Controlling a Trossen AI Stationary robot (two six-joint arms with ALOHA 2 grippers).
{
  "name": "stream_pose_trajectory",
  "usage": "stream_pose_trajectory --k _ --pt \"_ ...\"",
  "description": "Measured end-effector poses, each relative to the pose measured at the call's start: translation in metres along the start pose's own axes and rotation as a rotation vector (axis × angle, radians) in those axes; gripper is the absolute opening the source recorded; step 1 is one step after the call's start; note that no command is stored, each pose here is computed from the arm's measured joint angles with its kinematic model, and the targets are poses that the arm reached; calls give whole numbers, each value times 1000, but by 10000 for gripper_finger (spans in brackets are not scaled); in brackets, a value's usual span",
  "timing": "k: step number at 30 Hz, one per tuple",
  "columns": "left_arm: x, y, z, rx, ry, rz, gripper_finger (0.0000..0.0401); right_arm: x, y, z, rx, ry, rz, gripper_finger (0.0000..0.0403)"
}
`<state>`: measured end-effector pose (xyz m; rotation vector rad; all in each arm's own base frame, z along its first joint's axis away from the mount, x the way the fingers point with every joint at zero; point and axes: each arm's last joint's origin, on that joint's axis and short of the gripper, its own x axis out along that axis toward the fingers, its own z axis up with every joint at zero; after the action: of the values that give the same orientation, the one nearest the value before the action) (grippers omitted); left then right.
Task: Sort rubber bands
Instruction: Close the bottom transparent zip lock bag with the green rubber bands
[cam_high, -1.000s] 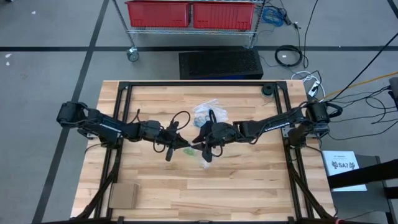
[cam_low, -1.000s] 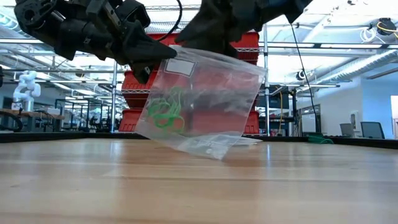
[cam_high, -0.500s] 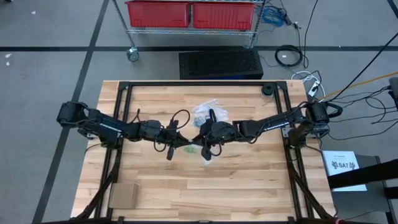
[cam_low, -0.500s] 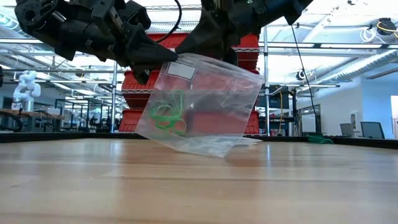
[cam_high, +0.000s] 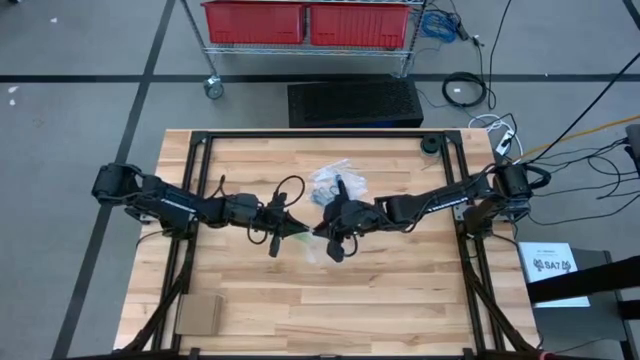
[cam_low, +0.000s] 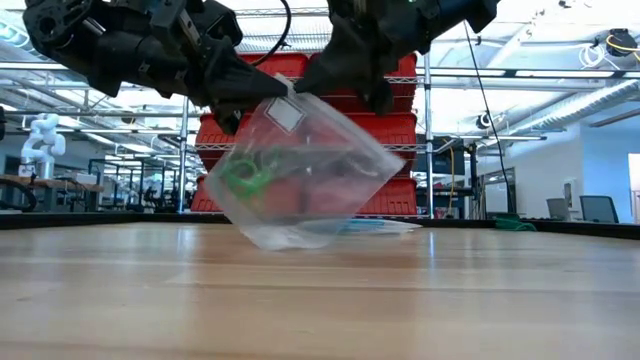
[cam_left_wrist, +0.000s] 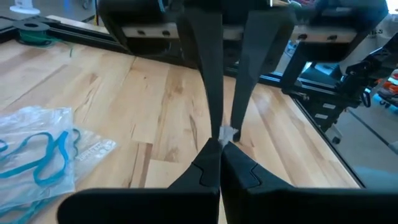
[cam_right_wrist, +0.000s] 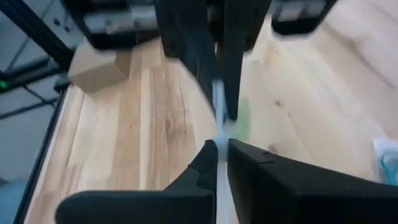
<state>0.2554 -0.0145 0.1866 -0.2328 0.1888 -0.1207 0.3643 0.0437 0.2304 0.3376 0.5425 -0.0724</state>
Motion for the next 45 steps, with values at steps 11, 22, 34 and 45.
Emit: stream_pose_trajectory --k 11,22,34,45 --pt "0 0 2 1 -30 23 0 -3 5 -18 8 150 -29 4" --pt "0 0 4 2 -44 24 0 -8 12 -35 17 278 -64 4" --pt "-1 8 5 -29 -41 54 0 -12 11 -46 36 378 -116 4" --pt "-1 11 -5 -41 59 98 0 -15 15 -53 21 420 -129 4"
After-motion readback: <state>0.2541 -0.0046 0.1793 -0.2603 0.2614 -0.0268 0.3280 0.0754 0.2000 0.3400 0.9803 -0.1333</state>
